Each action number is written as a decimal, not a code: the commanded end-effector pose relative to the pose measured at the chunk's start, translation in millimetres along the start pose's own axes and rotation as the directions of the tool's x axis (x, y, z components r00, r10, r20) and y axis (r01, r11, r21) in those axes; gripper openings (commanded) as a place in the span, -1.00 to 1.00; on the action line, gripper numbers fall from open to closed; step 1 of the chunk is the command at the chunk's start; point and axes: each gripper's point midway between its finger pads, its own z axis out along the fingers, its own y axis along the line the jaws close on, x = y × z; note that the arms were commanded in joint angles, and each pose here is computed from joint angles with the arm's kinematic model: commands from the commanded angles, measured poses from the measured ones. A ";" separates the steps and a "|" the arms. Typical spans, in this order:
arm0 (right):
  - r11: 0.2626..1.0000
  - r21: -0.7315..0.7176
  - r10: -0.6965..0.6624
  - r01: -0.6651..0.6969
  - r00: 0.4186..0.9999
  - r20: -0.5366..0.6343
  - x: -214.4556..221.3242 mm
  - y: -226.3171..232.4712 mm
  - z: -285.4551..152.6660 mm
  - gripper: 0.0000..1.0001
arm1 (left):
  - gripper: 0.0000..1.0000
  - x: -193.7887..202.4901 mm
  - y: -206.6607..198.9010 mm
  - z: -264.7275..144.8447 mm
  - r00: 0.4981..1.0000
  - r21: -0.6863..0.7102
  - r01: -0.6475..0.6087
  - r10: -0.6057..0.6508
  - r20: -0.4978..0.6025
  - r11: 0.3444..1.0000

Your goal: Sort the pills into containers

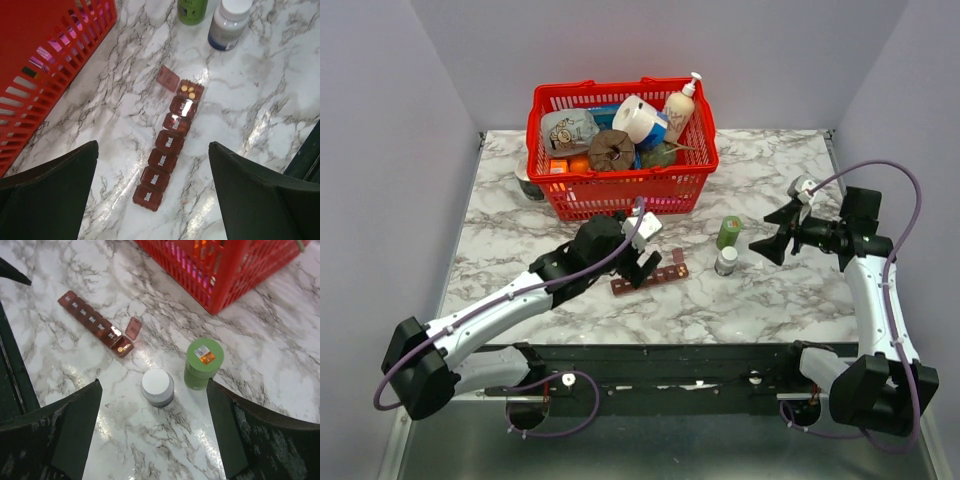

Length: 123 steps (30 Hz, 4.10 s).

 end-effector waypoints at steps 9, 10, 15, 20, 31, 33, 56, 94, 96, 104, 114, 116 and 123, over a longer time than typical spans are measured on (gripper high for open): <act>0.915 -0.286 -0.300 0.283 0.954 -0.016 -12.3 53.4 59.3 0.89 | 0.97 49.9 -15.5 6.1 0.896 0.133 -0.441 0.428 0.114 0.888; 0.917 -0.294 -0.289 0.269 0.957 -0.028 -11.2 55.7 64.7 0.89 | 0.97 51.5 -18.5 7.5 0.889 0.138 -0.454 0.437 0.137 0.880; 0.911 -0.347 -0.262 0.223 0.963 -0.069 -6.4 62.2 98.6 0.84 | 0.97 57.4 -20.2 16.0 0.886 0.160 -0.462 0.446 0.126 0.872; 0.933 -0.340 -0.175 0.120 0.975 -0.134 -7.8 61.5 120.3 0.72 | 0.97 70.3 -22.1 32.9 0.886 0.210 -0.462 0.460 0.062 0.862; 0.956 -0.292 -0.080 0.027 0.982 -0.172 9.5 59.2 132.9 0.50 | 0.88 106.8 -11.9 65.7 0.818 0.264 -0.509 0.556 -0.146 0.819; 0.960 -0.278 -0.074 0.021 0.980 -0.184 12.4 56.0 134.8 0.48 | 0.85 113.8 -11.5 68.8 0.806 0.282 -0.513 0.568 -0.166 0.811; 0.998 -0.021 0.045 -0.055 0.943 -0.328 61.3 25.9 182.8 -0.47 | -0.26 150.6 -15.5 58.9 0.757 0.367 -0.511 0.610 -0.236 0.777; 0.882 -0.468 -0.220 -0.052 0.833 -0.508 98.9 111.5 164.6 -0.58 | -0.34 156.5 -33.7 46.1 0.729 0.428 -0.548 0.661 -0.177 0.719; 0.865 -0.494 -0.220 -0.085 0.821 -0.526 104.0 117.1 160.2 -0.59 | -0.34 156.6 -33.3 47.4 0.729 0.428 -0.544 0.659 -0.184 0.721; 0.852 -0.506 -0.222 -0.134 0.784 -0.580 118.0 125.7 157.0 -0.59 | -0.34 159.7 -33.0 48.1 0.734 0.431 -0.524 0.646 -0.209 0.735; 0.893 -0.418 -0.193 -0.165 0.698 -0.689 146.7 120.8 162.5 -0.60 | -0.35 163.3 -33.2 48.6 0.743 0.432 -0.497 0.627 -0.236 0.752; 0.925 -0.354 -0.180 -0.140 0.657 -0.732 155.7 114.7 167.5 -0.61 | -0.35 163.2 -33.9 48.9 0.745 0.436 -0.491 0.623 -0.240 0.755; 0.942 -0.310 -0.173 -0.127 0.609 -0.774 163.9 109.6 172.8 -0.66 | -0.35 167.1 -34.7 48.3 0.750 0.439 -0.468 0.608 -0.261 0.766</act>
